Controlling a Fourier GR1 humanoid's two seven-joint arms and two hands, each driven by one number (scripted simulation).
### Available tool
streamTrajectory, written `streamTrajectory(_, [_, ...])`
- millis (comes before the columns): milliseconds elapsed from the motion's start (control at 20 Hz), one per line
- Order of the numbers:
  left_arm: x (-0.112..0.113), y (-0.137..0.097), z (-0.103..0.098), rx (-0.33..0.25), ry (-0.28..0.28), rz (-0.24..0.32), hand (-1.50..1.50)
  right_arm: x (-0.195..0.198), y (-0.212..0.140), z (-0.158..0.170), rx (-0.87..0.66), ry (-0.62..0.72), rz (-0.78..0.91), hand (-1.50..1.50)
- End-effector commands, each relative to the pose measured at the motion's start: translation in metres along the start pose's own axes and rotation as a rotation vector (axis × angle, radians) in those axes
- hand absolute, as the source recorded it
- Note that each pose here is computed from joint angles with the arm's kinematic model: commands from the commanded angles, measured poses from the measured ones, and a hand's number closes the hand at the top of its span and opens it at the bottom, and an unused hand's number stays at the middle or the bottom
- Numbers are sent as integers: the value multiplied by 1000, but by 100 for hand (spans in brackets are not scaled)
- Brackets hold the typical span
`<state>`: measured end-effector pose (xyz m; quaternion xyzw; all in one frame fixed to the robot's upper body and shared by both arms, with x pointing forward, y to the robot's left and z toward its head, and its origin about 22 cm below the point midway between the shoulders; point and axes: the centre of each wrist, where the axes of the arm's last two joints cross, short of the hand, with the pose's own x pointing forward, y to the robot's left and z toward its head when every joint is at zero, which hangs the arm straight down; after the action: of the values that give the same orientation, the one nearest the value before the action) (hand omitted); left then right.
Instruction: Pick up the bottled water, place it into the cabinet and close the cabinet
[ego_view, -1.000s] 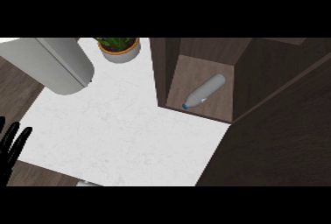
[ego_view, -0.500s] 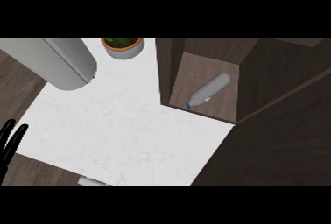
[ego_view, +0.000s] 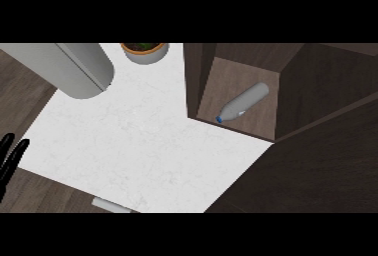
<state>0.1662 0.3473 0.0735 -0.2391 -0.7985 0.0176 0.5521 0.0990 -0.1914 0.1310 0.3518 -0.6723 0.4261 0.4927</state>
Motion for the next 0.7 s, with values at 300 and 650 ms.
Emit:
streamTrajectory(300, [3,5,-3,-3,4,-9,-150,-8,-26,-22,-81,129,106,150])
streamTrajectory(650, [3,8,-4,1,10,7,-150,-21,-56,-51,-137,187,124,150])
